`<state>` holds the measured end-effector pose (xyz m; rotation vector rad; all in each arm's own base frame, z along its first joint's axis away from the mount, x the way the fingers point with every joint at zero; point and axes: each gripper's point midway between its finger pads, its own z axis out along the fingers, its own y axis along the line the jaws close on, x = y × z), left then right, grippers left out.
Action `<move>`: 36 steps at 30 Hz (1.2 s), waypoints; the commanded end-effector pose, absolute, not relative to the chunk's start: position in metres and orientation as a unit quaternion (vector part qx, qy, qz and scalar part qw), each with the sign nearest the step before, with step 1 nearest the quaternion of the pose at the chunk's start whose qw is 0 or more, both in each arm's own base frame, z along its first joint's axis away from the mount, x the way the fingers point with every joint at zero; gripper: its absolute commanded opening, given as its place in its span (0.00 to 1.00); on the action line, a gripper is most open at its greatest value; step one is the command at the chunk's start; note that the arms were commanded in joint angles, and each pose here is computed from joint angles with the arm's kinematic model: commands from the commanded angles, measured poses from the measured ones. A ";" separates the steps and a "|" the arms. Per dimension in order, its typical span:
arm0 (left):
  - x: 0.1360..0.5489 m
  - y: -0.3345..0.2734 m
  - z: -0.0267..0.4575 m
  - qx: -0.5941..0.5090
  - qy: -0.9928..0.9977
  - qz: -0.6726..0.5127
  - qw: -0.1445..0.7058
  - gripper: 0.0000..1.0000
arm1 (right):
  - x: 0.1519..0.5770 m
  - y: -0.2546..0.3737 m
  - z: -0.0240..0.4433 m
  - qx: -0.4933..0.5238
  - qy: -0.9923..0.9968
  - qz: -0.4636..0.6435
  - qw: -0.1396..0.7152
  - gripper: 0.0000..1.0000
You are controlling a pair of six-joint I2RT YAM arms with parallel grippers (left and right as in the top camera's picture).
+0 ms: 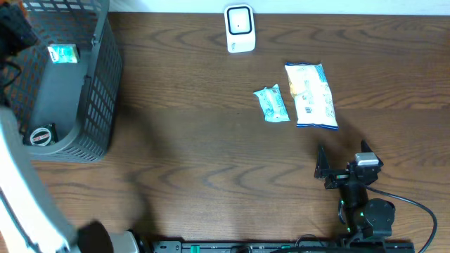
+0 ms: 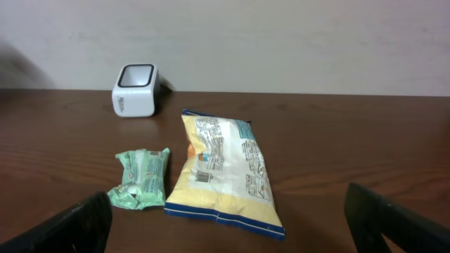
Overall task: Scan the item barcode
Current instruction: 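Carry the orange box with the left gripper to the scanner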
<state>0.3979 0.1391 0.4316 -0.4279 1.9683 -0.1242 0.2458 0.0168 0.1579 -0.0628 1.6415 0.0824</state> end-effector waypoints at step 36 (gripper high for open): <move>0.441 -0.219 0.217 -0.055 0.959 -0.175 0.215 0.07 | 0.245 0.019 0.158 -0.036 0.731 0.036 0.681 0.99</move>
